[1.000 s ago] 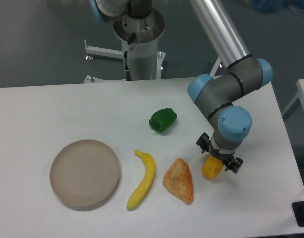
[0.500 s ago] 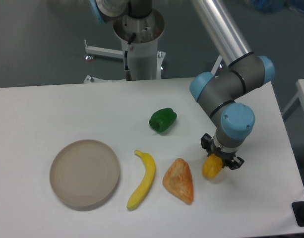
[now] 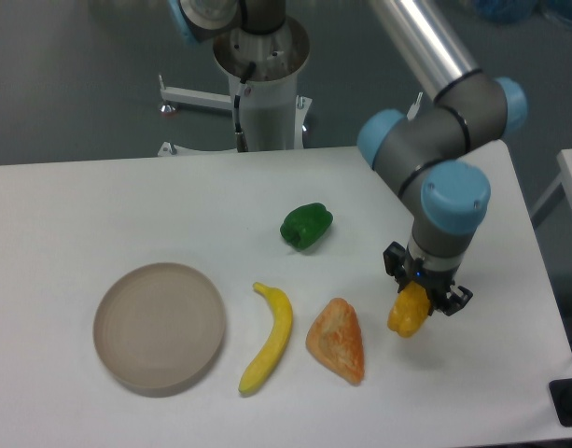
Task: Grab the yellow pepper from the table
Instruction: 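Lift the yellow pepper up off the table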
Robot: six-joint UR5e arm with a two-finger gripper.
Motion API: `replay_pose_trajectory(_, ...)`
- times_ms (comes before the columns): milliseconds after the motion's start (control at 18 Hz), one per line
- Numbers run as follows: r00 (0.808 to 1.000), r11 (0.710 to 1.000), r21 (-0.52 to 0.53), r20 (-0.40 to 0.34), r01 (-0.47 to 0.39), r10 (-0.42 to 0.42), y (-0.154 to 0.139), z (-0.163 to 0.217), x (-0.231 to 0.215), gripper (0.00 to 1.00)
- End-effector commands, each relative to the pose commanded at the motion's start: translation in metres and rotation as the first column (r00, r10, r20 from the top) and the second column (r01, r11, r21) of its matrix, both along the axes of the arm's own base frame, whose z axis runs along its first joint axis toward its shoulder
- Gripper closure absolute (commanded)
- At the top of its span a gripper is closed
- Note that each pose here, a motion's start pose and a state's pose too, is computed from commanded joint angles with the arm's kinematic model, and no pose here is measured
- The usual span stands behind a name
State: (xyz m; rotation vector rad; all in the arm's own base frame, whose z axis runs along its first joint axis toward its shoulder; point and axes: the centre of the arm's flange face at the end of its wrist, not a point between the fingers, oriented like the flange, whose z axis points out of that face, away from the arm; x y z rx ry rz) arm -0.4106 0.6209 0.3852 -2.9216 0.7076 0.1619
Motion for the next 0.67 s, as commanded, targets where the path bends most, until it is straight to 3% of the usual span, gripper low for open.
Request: replay_pose_trajectory(667,1.0,1.0,0.005,-0.002,0.011,-0.011,0.0037,0.0033,0.0107,0.61)
